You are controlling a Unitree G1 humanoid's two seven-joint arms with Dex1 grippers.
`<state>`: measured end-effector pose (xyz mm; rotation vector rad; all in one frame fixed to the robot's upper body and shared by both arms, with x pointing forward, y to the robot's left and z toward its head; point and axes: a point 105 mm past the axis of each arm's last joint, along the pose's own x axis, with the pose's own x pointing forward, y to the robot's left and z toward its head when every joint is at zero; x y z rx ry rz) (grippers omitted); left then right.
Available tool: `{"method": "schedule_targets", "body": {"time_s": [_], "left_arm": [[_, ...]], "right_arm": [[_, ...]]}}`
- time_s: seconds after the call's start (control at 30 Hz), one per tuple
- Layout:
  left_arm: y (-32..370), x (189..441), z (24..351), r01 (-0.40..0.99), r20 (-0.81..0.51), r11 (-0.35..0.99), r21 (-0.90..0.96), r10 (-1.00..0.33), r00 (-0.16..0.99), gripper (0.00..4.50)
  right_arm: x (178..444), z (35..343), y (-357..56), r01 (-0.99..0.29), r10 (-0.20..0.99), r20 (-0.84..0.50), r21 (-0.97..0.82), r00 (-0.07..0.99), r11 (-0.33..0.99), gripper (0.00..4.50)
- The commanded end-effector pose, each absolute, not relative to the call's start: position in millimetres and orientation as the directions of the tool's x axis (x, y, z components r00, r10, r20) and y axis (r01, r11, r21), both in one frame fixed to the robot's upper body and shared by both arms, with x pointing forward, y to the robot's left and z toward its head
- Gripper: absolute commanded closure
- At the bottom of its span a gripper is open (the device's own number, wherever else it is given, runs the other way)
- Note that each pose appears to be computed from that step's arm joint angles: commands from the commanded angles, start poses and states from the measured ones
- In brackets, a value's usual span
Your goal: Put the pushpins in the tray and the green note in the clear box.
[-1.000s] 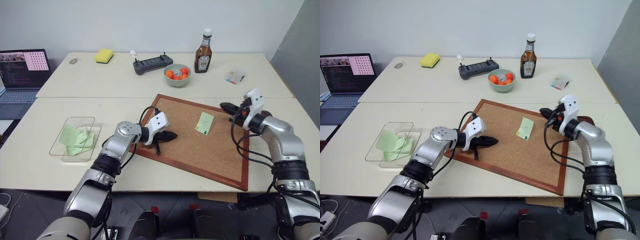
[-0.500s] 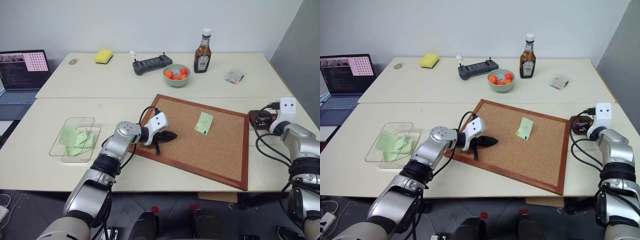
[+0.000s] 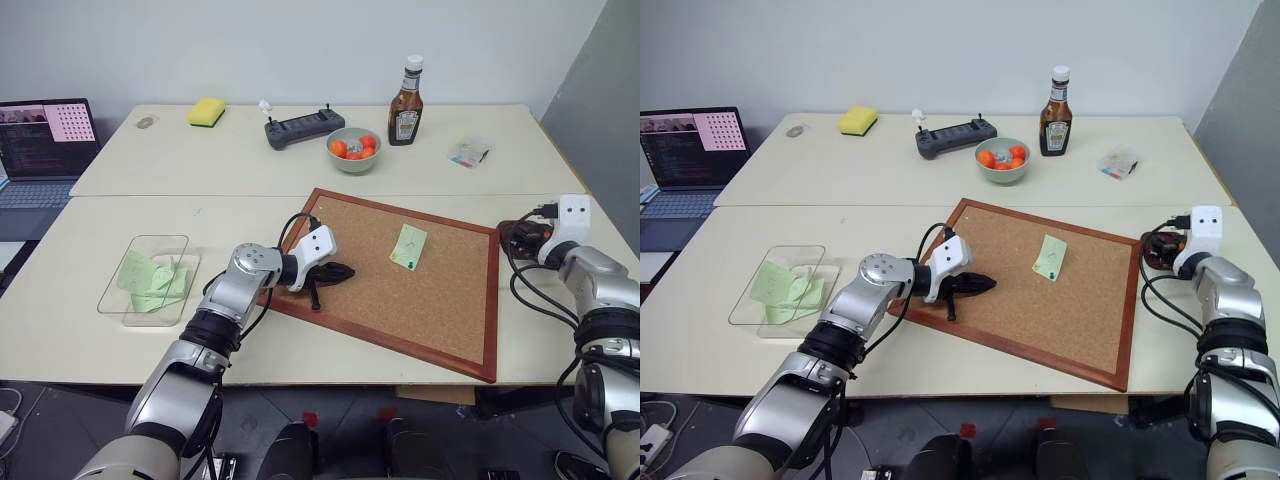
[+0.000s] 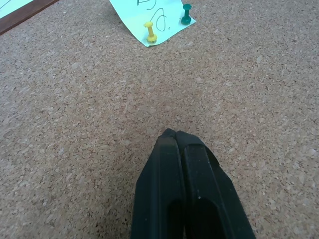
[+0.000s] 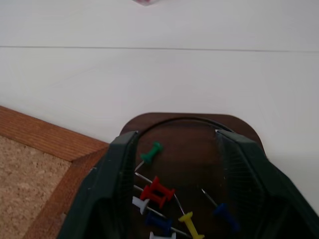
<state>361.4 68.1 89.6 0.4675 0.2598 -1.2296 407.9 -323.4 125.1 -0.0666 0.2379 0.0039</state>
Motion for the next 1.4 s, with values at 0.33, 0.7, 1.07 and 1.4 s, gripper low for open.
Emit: {"method": "schedule_targets", "body": {"time_s": [0.33,0.7,1.07,1.4], "left_arm": [[75.8,356.6,64.2,0.956,-0.534,0.242,0.164,-0.793,0.293,4.50],[79.2,358.2,64.7,0.953,-0.540,0.246,0.177,-0.785,0.303,4.50],[77.5,361.1,67.6,0.950,-0.537,0.244,0.193,-0.784,0.311,4.50],[80.7,359.9,66.7,0.948,-0.539,0.251,0.195,-0.780,0.317,4.50]], "right_arm": [[356.6,159.4,-225.8,-0.675,0.650,-0.182,-0.217,0.738,0.705,0.08],[326.6,137.6,-155.8,-0.844,0.820,-0.208,-0.203,0.533,0.497,0.08],[350.1,124.2,-140.4,-0.846,0.822,-0.203,-0.177,0.532,0.503,0.08],[353.1,115.1,-140.6,-0.847,0.817,-0.227,-0.171,0.530,0.503,0.68]]}}
